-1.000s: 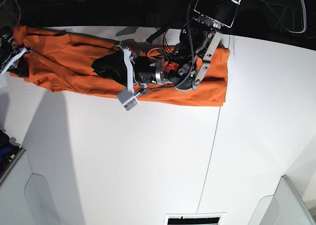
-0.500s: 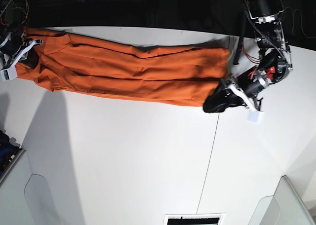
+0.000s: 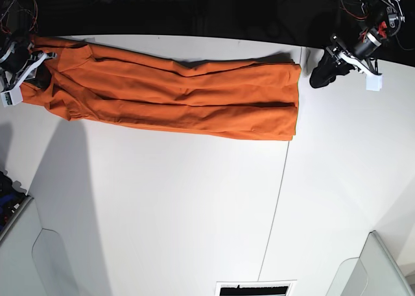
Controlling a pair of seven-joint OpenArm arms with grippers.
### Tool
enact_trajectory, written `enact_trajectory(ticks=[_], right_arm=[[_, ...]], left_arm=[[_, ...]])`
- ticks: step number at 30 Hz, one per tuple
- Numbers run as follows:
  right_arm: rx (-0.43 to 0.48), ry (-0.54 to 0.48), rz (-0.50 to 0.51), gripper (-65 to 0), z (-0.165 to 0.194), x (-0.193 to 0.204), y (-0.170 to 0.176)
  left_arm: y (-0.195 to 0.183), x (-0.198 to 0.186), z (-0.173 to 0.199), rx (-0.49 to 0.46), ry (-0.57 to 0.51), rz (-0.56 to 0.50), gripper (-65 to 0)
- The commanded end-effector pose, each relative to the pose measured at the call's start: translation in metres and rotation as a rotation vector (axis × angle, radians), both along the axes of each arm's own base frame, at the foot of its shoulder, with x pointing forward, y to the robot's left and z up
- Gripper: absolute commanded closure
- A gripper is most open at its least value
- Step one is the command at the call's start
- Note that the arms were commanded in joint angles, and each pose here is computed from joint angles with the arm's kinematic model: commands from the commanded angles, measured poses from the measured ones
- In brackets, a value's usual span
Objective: Layout the t-shirt on the table in an organized manner, then fold the t-shirt properly
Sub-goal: 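Grasp the shirt's narrow ends, collar and hem, with both grippers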
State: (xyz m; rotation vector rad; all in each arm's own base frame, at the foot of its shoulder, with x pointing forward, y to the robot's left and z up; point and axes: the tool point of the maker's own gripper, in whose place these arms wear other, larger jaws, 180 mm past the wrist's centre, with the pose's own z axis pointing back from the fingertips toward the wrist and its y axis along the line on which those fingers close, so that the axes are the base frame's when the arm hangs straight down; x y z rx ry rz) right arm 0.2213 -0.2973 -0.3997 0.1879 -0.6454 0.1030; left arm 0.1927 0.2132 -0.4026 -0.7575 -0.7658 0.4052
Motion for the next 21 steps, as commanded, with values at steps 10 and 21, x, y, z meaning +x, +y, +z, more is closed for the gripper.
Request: enact_trajectory(ticks=[10, 21], right_arm=[[-0.013, -0.035, 0.001, 0.0, 0.011, 0.009, -0.006], [0.039, -0.04, -0.006, 0.0, 0.014, 0.01, 0.0]], left_arm=[[-0.052, 0.009, 0.0, -0.096, -0.046, 0.004, -28.6], [-0.063, 0.061, 0.006, 0.022, -0.119, -0.016, -28.6]])
